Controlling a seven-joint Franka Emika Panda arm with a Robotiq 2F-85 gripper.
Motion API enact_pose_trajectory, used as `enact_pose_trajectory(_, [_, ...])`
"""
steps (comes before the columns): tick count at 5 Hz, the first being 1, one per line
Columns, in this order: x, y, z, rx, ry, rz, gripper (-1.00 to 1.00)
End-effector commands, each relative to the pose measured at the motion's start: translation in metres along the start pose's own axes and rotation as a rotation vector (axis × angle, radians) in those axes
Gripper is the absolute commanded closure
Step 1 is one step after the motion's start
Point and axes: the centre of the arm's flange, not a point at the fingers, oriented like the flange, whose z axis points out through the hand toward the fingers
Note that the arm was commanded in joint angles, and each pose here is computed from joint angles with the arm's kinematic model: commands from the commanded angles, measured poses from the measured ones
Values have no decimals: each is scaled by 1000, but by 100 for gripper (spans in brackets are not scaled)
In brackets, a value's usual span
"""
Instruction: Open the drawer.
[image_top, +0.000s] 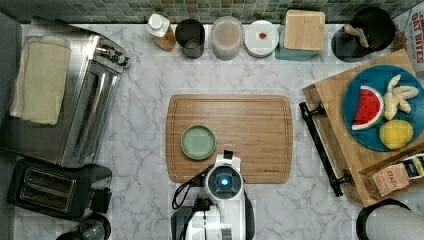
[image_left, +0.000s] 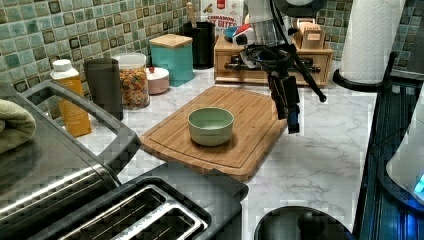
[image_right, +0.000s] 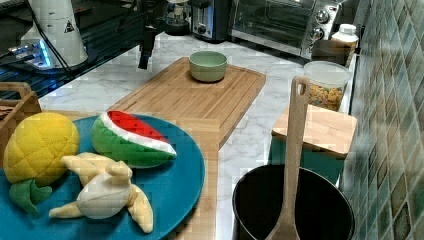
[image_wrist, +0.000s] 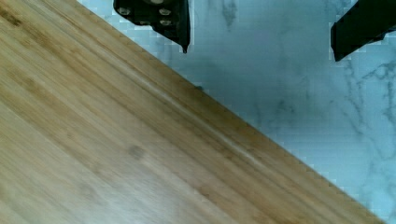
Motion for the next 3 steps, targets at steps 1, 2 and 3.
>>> enact_pose_trajectory(1, [-16, 28, -20, 5, 68, 109, -100])
enact_pose_trajectory(2, [-16, 28, -20, 5, 68, 109, -100])
enact_pose_trajectory(3, [16, 5, -27, -51, 77, 67, -89])
